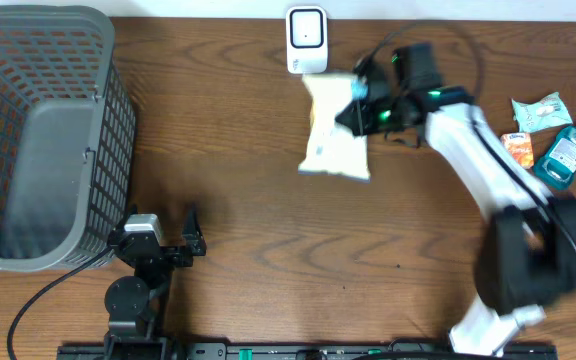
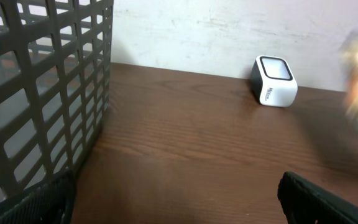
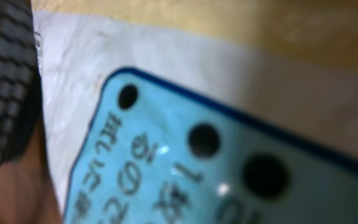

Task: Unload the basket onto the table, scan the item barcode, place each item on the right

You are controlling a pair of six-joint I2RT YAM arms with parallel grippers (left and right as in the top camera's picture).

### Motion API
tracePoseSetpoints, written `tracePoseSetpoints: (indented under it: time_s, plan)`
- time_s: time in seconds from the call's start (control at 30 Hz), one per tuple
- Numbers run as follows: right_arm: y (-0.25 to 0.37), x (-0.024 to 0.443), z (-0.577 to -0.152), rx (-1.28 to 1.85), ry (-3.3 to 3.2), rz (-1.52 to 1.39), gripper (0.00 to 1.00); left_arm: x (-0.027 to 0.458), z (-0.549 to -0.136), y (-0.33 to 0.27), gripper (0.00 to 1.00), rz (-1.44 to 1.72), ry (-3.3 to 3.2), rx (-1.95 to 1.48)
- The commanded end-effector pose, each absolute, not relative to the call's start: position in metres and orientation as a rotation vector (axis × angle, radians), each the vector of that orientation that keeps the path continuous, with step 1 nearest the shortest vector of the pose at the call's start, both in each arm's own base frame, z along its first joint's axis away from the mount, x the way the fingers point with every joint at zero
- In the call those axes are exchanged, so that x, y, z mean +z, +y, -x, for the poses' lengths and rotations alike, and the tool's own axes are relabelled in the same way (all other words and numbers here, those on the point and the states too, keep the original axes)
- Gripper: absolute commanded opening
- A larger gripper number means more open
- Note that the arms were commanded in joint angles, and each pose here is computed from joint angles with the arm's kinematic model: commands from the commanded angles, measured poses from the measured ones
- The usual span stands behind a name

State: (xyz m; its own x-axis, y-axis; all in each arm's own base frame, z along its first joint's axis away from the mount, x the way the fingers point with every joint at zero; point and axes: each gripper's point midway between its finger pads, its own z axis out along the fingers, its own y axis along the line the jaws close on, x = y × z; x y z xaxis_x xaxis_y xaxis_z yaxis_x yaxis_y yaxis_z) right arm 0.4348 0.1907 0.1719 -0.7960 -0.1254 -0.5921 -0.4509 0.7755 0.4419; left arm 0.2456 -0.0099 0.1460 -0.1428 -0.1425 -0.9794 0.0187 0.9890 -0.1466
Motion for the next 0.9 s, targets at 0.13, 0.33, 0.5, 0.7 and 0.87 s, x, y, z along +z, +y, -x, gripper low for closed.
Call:
tracePoseSetpoints:
  time_s: [0.13,0.33,0.5,0.7,0.87]
  plan:
    - [0.198,0.309,-0.428,0.141,1.985,0.565,0.02,0.130,-0.245,-0.010,0.98,0.099,1.754,-0.141]
    - [0.217,0.326,-0.449,-0.257,1.805,0.579,0.01,0.130,-0.245,-0.010,0.98,0.099,1.754,-0.141]
    - [0.226,0.321,-0.496,-0.552,1.630,0.595,0.01,0.130,-0.245,-0.010,0.98,0.099,1.754,-0.141]
    - [0.248,0.311,-0.529,-0.676,1.430,0.604,0.01,0.130,-0.245,-0.010,0.98,0.099,1.754,-0.141]
    - [0.269,0.278,-0.551,-0.794,1.264,0.750,0.01,0.130,-0.245,-0.010,0.98,0.099,1.754,-0.141]
